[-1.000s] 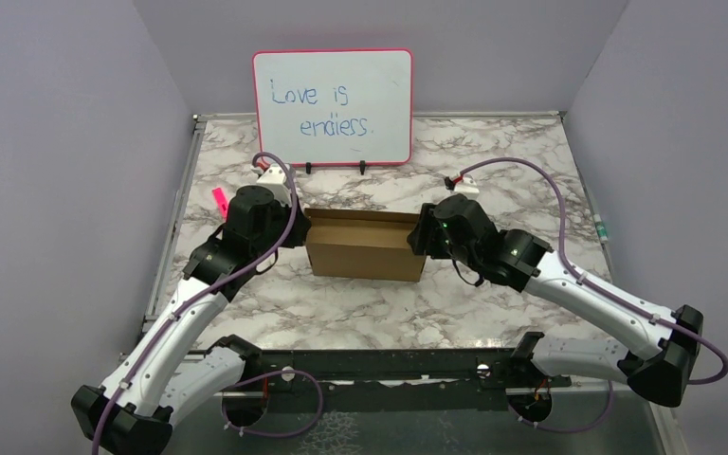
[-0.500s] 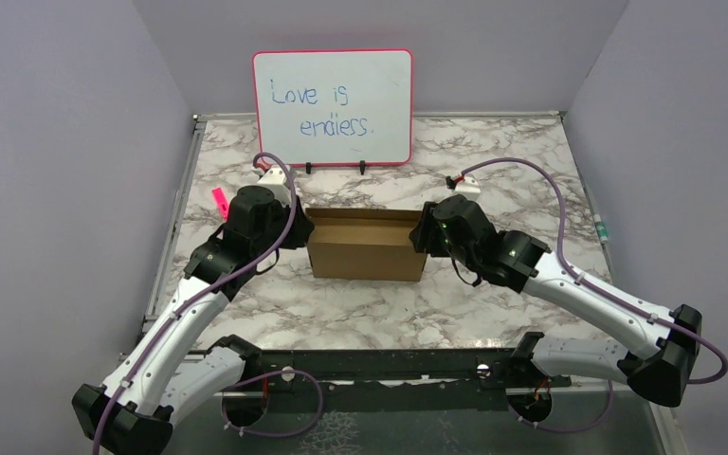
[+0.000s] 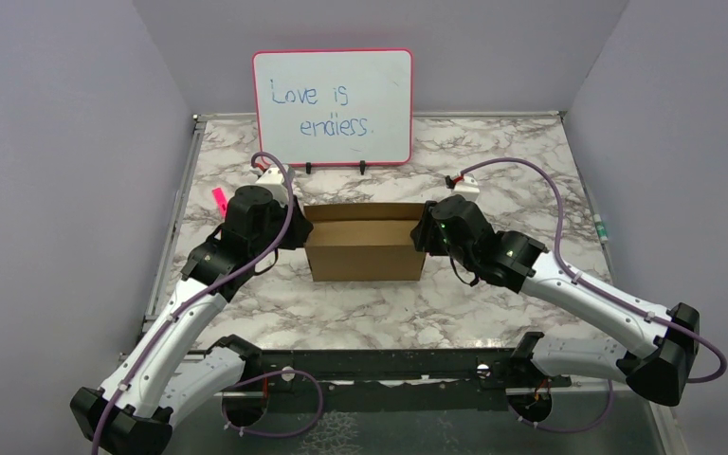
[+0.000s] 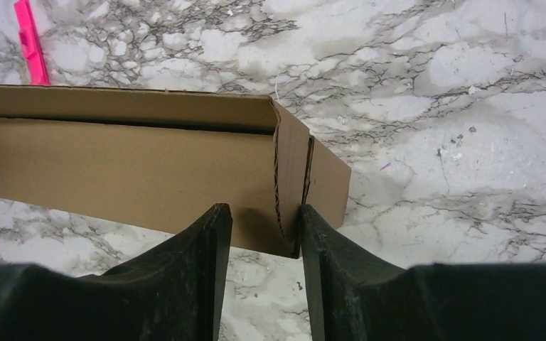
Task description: Fold the paper box
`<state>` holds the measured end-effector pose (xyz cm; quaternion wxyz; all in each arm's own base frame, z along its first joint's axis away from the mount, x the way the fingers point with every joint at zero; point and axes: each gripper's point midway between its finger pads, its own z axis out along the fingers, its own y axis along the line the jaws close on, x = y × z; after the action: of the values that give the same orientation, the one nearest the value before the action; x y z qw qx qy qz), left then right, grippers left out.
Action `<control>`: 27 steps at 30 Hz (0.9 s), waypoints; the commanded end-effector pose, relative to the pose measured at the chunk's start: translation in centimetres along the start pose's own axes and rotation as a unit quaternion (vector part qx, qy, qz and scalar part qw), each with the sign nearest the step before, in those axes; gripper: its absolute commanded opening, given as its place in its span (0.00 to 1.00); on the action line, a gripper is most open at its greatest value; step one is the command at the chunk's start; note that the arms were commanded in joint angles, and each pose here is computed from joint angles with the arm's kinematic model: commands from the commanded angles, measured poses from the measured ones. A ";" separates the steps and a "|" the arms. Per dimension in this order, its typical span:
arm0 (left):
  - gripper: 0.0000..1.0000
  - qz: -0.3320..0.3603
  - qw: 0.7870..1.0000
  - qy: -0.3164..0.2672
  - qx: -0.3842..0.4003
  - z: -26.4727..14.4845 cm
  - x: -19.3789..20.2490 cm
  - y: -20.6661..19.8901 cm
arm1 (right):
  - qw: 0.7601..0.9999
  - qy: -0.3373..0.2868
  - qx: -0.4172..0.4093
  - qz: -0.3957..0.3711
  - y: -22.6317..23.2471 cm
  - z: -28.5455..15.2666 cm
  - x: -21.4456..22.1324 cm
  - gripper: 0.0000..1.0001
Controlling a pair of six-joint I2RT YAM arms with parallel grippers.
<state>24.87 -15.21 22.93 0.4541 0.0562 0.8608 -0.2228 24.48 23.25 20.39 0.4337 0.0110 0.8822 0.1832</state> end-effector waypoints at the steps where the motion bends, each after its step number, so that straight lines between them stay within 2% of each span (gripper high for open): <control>1: 0.16 0.000 0.999 -0.007 0.034 -0.3 -0.8 -1.5 | 0.999 0.027 0.012 -0.013 -0.8 0.6 2.0 0.45; 8: 0.13 0.027 1.000 -0.002 -0.015 -0.4 -0.3 0.5 | 1.000 0.010 0.006 -0.022 -0.9 -0.8 0.7 0.49; 15: 0.11 0.045 0.999 0.007 -0.019 -0.3 -0.3 0.8 | 0.999 -0.026 0.007 -0.031 -1.0 -2.5 -2.0 0.54; 21: 0.10 0.048 0.999 0.008 -0.019 -0.4 -0.2 0.8 | 0.997 -0.048 0.040 -0.042 -2.1 -3.0 -3.3 0.53; 27: 0.10 0.048 0.999 0.009 -0.019 -0.4 -0.2 0.8 | 0.997 -0.051 0.037 -0.051 -1.7 -2.8 -3.6 0.45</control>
<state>24.84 -14.54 21.89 0.4481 0.0875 0.8690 -0.1906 24.40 20.67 22.87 0.4678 -0.0094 0.8721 0.1433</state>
